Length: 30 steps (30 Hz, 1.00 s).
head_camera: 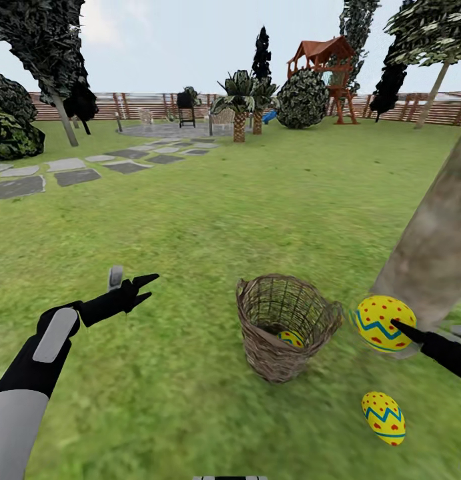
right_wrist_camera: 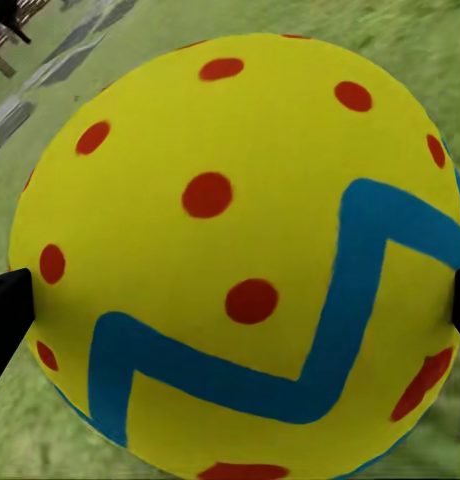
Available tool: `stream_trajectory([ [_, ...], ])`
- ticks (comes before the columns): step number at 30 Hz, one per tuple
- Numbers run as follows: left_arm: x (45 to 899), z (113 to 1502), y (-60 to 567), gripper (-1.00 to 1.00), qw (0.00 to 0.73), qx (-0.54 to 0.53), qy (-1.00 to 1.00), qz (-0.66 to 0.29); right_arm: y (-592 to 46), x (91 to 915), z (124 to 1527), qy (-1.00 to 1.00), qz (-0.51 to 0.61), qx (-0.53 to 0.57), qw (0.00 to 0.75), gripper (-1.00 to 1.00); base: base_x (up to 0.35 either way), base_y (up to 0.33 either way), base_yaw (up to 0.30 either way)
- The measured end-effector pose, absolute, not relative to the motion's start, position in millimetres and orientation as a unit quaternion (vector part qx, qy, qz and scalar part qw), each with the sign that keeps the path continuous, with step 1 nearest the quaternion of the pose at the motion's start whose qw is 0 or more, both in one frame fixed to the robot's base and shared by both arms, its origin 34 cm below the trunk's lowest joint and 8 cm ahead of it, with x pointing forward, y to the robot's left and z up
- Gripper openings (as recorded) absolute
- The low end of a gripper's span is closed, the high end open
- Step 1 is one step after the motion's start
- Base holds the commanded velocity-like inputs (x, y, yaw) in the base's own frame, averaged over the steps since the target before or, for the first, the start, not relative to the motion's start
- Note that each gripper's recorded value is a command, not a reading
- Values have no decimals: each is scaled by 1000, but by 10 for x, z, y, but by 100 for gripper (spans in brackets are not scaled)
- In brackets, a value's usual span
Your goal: Take the three Easter eggs out of the wicker basket on the lawn in the garden, then place them on the lawn next to a single tree (choose any tree) so that all three eggs are next to the same tree and none are left in the basket.
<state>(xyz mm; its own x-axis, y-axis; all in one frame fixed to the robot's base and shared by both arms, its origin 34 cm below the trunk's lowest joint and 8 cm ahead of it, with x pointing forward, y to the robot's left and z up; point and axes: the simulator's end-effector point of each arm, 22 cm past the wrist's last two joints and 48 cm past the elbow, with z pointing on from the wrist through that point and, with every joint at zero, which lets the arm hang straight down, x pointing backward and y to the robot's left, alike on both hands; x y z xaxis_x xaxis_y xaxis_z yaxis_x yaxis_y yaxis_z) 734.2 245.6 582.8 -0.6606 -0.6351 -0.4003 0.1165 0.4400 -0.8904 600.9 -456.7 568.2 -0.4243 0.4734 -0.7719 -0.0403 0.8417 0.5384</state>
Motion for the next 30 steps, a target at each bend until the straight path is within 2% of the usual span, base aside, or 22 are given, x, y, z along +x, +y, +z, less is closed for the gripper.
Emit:
stream_trajectory([
  [4, 7326, 5940, 2452, 100, 381, -166, 758, -503, -4873, 5783, 5518, 823, 198, 164, 506, -100, -35, 0, 0],
  [8, 7312, 6052, 2450, 100, 387, -161, 756, -503, -5223, 5590, 5320, 844, 127, 204, 480, -100, -306, 0, 0],
  [15, 7270, 6425, 2373, 100, 410, -133, 735, -523, -6273, 5238, 4947, 846, -157, 273, 430, -100, -86, 0, 0],
  [17, 7207, 6644, 2275, 100, 419, -108, 707, -559, -6283, 5368, 4601, 850, -225, 251, 404, -100, 0, 0, 0],
  [20, 6982, 6905, 1919, 100, 405, -46, 668, -623, -6143, 5471, 4219, 855, -252, 231, 390, -100, 0, 0, 0],
  [26, 6573, 7273, 1420, 100, 381, 50, 621, -684, -5468, 5951, 3603, 875, -201, 226, 379, -100, 12, -145, 0],
  [30, 6468, 7317, 1259, 100, 373, 74, 619, -687, -5379, 6112, 3643, 874, -190, 226, 386, -100, 65, -298, 0],
])
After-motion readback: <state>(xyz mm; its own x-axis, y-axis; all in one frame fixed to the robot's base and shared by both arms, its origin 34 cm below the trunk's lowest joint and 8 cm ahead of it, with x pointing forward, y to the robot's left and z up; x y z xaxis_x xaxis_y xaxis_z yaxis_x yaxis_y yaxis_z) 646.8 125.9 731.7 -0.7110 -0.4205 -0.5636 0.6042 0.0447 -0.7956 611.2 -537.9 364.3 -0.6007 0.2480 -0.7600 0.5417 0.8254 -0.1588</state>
